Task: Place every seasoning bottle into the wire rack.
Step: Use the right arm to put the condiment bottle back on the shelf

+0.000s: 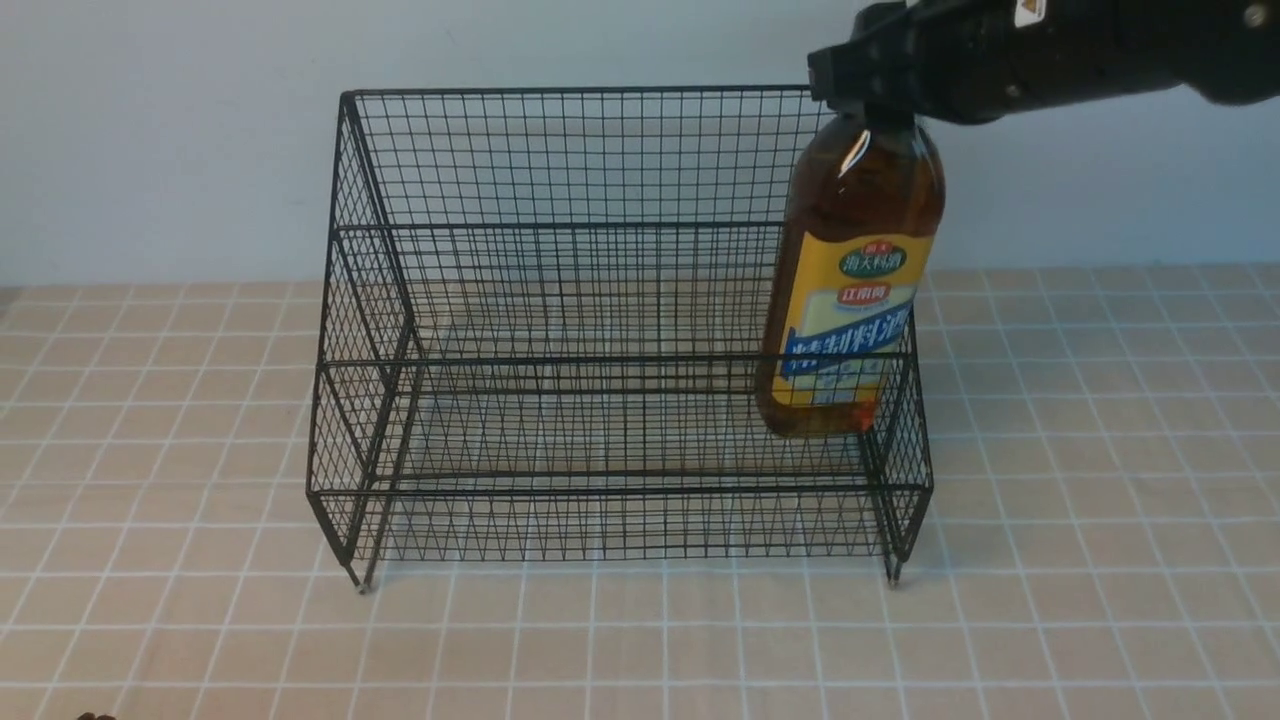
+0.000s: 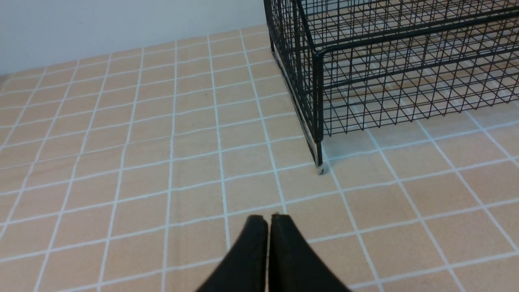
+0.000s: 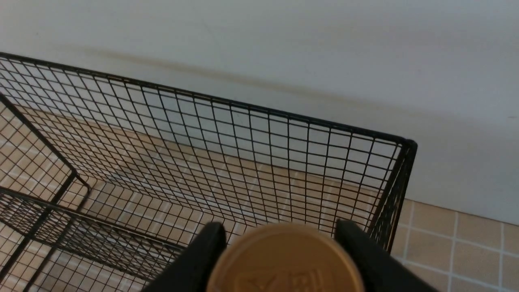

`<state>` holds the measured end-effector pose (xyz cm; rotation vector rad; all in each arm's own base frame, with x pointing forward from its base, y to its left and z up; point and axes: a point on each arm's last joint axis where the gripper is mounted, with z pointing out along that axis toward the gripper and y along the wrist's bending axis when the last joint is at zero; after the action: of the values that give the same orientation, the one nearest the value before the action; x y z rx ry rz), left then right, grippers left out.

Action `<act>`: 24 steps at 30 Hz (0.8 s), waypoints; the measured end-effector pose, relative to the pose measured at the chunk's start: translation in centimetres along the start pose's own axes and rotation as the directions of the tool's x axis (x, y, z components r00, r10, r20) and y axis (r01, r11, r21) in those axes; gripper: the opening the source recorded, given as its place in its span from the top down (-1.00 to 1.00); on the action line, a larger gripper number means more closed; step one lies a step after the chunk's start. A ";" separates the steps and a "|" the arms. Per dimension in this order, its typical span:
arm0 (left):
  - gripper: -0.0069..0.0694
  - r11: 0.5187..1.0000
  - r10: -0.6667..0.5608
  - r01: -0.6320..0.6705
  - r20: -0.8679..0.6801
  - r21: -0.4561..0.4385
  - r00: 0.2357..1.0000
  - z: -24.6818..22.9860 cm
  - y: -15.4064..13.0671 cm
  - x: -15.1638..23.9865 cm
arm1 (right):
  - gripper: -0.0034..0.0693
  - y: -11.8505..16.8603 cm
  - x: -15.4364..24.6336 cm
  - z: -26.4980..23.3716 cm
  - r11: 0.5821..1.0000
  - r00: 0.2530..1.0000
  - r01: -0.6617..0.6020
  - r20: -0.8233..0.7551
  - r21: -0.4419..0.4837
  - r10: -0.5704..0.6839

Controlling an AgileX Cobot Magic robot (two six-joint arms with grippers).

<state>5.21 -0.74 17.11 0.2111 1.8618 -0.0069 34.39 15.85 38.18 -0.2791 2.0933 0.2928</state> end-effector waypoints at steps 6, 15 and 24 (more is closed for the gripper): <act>0.85 1.000 0.000 0.000 0.000 0.000 1.000 0.0 0.0 0.0 | 0.03 0.0 0.3 0.0 1.000 0.999 -0.015 -0.029 -0.002 0.015; 0.85 1.000 0.000 0.000 0.000 0.000 1.000 0.0 0.0 0.0 | -0.07 1.3 0.4 -0.3 0.999 0.999 -0.005 -0.043 -0.033 0.004; 0.85 1.000 0.000 0.000 0.000 0.000 1.000 0.0 0.0 0.0 | -0.40 2.0 -0.8 -1.6 0.998 0.998 0.051 0.037 -0.037 -0.050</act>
<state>5.21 -0.74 17.11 0.2111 1.8618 -0.0069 32.85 17.26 39.83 -0.3462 2.0438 0.3051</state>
